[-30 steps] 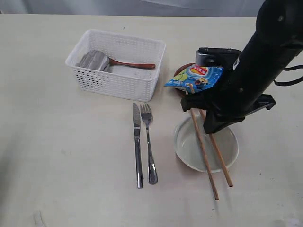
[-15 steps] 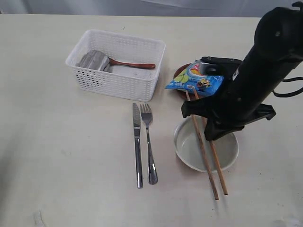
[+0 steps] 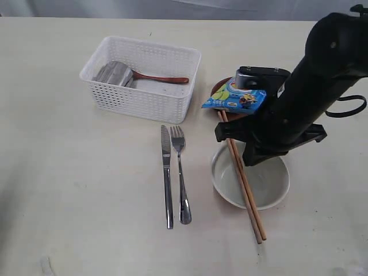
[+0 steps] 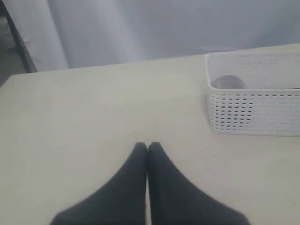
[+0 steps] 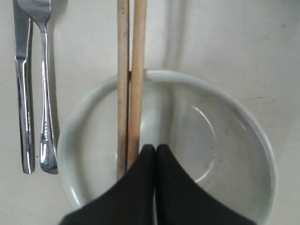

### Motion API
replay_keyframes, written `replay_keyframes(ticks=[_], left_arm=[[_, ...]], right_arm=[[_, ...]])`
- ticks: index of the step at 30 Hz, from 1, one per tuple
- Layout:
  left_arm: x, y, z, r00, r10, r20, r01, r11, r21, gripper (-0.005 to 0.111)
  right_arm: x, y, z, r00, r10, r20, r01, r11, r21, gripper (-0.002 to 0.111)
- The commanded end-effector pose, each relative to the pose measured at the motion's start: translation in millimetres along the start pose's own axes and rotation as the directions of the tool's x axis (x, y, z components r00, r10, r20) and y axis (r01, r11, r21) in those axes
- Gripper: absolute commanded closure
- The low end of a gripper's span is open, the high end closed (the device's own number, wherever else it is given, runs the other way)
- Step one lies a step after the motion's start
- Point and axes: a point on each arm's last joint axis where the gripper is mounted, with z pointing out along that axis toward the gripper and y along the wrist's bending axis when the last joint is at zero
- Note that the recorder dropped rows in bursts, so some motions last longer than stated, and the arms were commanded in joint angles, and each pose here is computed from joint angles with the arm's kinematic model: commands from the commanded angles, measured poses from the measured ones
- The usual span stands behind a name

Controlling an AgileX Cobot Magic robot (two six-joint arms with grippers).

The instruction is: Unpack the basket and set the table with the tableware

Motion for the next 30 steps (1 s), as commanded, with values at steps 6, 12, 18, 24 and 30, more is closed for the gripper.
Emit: replay_keyframes(ticks=[6, 12, 18, 24, 30], left_arm=[[0, -0.3, 0, 1.0, 0.006, 0.008, -0.006, 1.0, 0.006, 0.107], [0, -0.3, 0, 1.0, 0.006, 0.008, -0.006, 1.0, 0.006, 0.107], [0, -0.3, 0, 1.0, 0.006, 0.008, -0.006, 1.0, 0.006, 0.107], [0, -0.3, 0, 1.0, 0.006, 0.008, -0.006, 1.0, 0.006, 0.107], [0, -0.3, 0, 1.0, 0.006, 0.008, -0.006, 1.0, 0.006, 0.107]], right_arm=[[-26, 7, -37, 0.993, -0.107, 0.04, 0.104, 0.992, 0.07, 0.109], [-42, 29, -71, 0.98, -0.158, 0.12, 0.154, 0.987, 0.047, 0.108], [-36, 43, -114, 0.937, -0.159, 0.312, 0.165, 0.986, 0.006, 0.108], [-8, 43, -154, 0.913, -0.167, 0.371, 0.186, 0.983, -0.014, 0.088], [30, 39, -193, 0.89, -0.167, 0.425, 0.198, 0.98, -0.031, 0.049]])
